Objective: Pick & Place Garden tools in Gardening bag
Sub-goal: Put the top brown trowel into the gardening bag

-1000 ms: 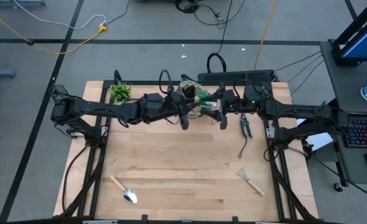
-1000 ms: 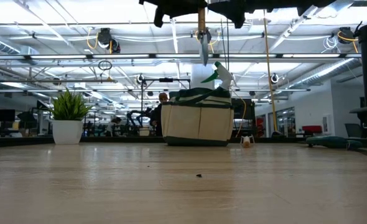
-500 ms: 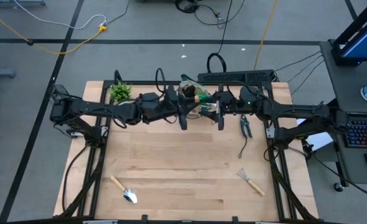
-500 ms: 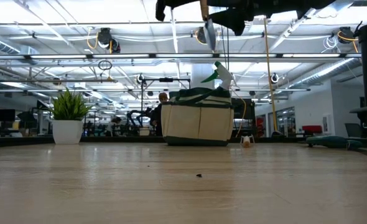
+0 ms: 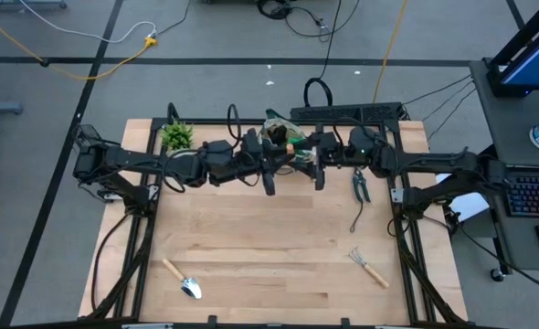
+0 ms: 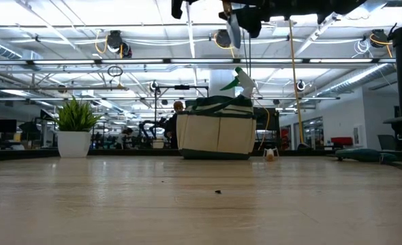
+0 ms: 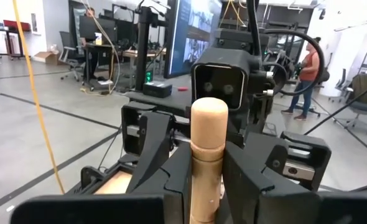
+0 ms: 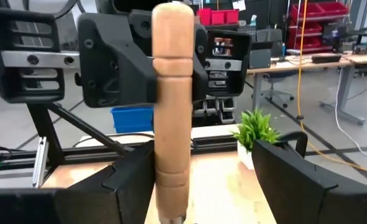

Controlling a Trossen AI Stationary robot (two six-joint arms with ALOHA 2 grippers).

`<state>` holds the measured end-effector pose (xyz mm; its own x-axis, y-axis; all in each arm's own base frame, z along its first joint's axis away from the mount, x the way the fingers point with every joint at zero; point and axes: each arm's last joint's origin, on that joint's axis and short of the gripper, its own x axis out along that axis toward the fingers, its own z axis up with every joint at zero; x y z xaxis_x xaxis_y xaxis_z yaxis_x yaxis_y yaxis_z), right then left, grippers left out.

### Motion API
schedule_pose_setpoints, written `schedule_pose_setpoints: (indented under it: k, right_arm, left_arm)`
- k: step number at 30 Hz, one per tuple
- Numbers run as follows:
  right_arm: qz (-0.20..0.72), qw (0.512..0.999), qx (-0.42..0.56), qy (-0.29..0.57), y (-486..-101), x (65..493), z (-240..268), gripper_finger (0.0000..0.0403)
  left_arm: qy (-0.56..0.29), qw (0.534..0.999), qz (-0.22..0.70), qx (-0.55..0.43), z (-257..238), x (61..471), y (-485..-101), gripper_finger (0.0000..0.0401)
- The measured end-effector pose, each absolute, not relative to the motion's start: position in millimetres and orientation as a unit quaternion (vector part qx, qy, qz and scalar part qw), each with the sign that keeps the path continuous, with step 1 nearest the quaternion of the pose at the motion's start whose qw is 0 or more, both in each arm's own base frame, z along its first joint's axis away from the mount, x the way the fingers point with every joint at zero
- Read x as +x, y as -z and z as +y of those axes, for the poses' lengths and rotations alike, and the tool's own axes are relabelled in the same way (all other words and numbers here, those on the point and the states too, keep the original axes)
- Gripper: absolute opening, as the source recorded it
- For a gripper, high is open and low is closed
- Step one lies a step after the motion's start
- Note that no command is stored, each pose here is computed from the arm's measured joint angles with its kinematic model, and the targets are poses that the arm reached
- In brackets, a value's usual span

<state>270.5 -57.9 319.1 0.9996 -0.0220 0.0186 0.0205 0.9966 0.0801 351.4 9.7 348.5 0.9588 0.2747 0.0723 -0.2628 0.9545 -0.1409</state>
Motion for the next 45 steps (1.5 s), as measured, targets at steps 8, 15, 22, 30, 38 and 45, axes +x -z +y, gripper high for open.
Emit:
schedule_pose_setpoints:
  k: [8, 15, 22, 30, 38, 45]
  right_arm:
    - [-0.014, 0.998, 0.058, 0.008, -317.2, 274.1, -58.6, 0.0228]
    - [-0.023, 0.997, 0.067, 0.005, -318.6, 273.8, -58.3, 0.0152]
    - [-0.025, 0.998, 0.065, 0.000, -319.2, 273.7, -57.8, 0.0061]
    - [-0.025, 0.998, 0.065, 0.001, -319.3, 274.3, -55.0, 0.0061]
    - [-0.026, 0.997, 0.066, 0.004, -319.3, 274.2, -55.2, 0.0061]
    - [-0.029, 0.997, 0.065, 0.010, -320.0, 274.0, -56.1, 0.0061]
  left_arm:
    - [-0.134, 0.988, -0.042, -0.065, 9.2, 351.5, -347.9, 0.0067]
    - [-0.134, 0.989, -0.025, -0.062, 9.5, 351.7, -344.7, 0.0067]
    - [-0.135, 0.989, -0.022, -0.063, 9.5, 351.7, -344.0, 0.0067]
    - [-0.133, 0.989, -0.021, -0.062, 9.1, 351.7, -343.8, 0.0066]
    - [-0.137, 0.989, -0.021, -0.059, 10.1, 351.7, -343.8, 0.0106]
    - [-0.144, 0.988, -0.019, -0.054, 10.0, 351.6, -343.4, 0.0199]
